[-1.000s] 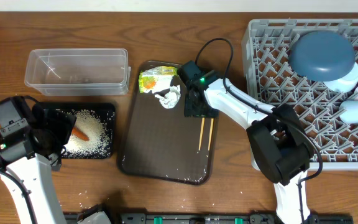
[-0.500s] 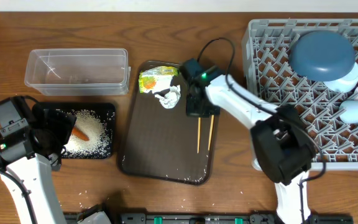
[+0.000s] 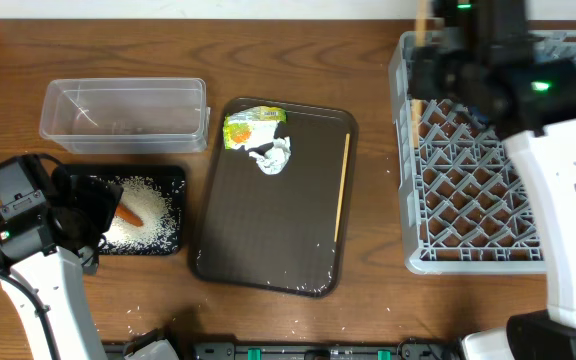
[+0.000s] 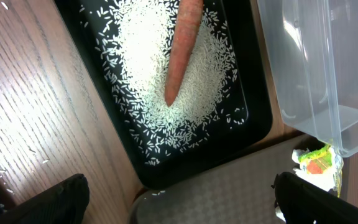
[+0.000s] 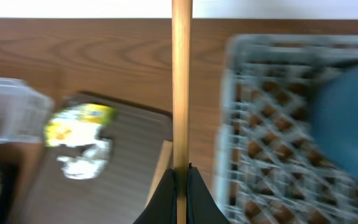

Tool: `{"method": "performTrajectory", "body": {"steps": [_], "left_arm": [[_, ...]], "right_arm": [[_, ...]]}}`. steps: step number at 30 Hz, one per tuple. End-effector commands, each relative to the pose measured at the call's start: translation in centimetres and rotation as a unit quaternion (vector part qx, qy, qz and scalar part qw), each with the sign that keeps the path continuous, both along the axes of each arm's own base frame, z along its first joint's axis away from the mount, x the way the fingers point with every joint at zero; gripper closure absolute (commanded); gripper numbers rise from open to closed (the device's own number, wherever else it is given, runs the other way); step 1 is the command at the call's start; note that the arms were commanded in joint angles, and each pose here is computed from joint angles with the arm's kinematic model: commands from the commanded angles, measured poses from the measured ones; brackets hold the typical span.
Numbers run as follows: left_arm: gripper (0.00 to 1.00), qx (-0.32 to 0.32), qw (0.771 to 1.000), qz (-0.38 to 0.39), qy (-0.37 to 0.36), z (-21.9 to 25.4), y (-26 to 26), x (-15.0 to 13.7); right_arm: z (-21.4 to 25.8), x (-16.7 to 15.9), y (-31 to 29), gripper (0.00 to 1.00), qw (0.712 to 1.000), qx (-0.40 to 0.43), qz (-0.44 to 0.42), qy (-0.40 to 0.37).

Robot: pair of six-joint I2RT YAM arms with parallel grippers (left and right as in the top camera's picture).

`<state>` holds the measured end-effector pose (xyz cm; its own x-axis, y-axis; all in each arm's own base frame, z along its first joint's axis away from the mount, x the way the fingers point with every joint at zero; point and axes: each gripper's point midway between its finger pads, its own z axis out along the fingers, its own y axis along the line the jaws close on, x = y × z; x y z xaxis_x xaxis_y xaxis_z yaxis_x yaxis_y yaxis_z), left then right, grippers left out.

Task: Sort waste into correct bins and load items into the dishwasher rack
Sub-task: 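Carry the chopstick into the dish rack and release, then reach the right gripper to the remaining chopstick and grasp it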

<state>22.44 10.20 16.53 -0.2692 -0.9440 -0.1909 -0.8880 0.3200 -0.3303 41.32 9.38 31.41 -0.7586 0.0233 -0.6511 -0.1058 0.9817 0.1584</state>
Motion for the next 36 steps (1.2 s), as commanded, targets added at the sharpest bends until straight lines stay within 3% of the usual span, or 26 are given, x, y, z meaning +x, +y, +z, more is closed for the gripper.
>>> {"method": "performTrajectory", "body": {"steps": [1,6,10,15,17,21,28,36], "left_arm": [[0.03,0.009,1.0,0.009,-0.003,0.6,0.5,0.1],[0.03,0.009,1.0,0.009,-0.003,0.6,0.5,0.1],[0.02,0.009,1.0,0.009,-0.003,0.6,0.5,0.1],[0.03,0.009,1.0,0.009,-0.003,0.6,0.5,0.1],[0.03,0.009,1.0,0.009,-0.003,0.6,0.5,0.1],[0.03,0.009,1.0,0.009,-0.003,0.6,0.5,0.1],[0.03,0.009,1.0,0.009,-0.003,0.6,0.5,0.1],[0.02,0.009,1.0,0.009,-0.003,0.6,0.5,0.1]], "right_arm": [[-4.5,1.1,-2.9,0.99,0.998,-0.044,0.0,0.049],[-8.5,2.1,-4.4,0.99,0.996,-0.047,-0.011,0.082],[-11.6,2.8,-4.8,0.92,0.992,-0.057,-0.016,0.108],[-13.2,2.9,-4.7,0.44,0.99,-0.058,-0.018,0.129],[-12.9,2.8,-4.8,0.36,0.99,-0.053,-0.025,0.13],[-10.8,2.0,-3.4,0.35,0.992,-0.02,-0.013,0.123],[-6.4,-1.0,3.5,0.31,0.987,0.082,0.088,0.105],[-11.9,-3.0,7.5,0.27,0.984,0.031,0.002,0.178]]}}
